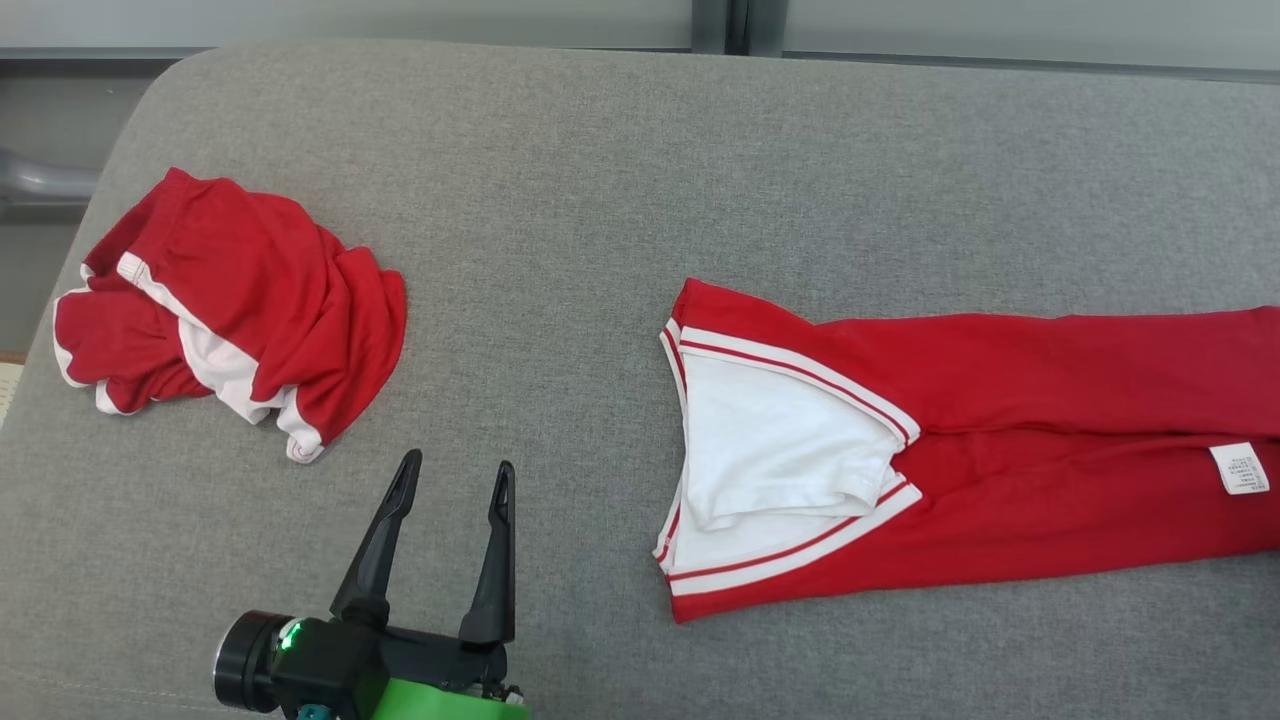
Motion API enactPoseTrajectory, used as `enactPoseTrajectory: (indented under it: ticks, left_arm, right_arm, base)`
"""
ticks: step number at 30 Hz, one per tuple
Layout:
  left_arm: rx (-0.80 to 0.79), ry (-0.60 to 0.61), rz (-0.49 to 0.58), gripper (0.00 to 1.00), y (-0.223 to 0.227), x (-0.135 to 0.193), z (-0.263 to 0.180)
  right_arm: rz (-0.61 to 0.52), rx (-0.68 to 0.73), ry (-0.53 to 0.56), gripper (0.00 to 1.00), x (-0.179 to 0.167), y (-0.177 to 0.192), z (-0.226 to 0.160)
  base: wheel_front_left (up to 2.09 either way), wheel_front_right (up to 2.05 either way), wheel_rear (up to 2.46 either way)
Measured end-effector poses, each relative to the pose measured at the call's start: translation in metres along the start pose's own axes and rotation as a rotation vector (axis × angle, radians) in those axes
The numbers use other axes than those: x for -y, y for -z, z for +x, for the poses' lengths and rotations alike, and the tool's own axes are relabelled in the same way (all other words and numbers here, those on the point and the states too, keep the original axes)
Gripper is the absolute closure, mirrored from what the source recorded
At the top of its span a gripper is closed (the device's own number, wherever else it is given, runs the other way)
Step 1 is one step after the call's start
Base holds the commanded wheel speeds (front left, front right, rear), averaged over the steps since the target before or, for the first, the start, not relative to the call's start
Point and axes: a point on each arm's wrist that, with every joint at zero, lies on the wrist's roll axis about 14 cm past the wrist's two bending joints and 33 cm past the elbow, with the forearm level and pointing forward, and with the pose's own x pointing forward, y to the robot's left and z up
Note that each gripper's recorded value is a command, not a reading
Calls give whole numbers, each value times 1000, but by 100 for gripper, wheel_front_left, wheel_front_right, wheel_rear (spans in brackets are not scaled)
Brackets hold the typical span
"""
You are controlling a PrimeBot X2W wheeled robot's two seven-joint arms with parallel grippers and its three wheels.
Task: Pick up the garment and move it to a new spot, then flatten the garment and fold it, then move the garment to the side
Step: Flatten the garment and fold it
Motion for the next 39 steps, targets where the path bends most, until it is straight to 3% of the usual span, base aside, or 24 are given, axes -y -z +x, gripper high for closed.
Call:
enactPoseTrajectory:
  ticks: [19,27,30,39]
  left_arm:
    - [-14,19,19,0,5,0,6]
    - [-30,25,13,0,11,1,10]
    - [-30,37,9,0,12,5,13]
    - [-35,43,9,0,14,5,14]
  right_arm:
    - [28,-82,28,0,5,26,3]
    - [-82,67,122,0,44,-32,1]
    - [-77,98,107,0,34,-43,2]
    - [-29,-20,44,0,-2,-2,11]
  base:
    - [0,0,0]
    - [0,0,0]
    - [0,0,0]
    - [0,0,0]
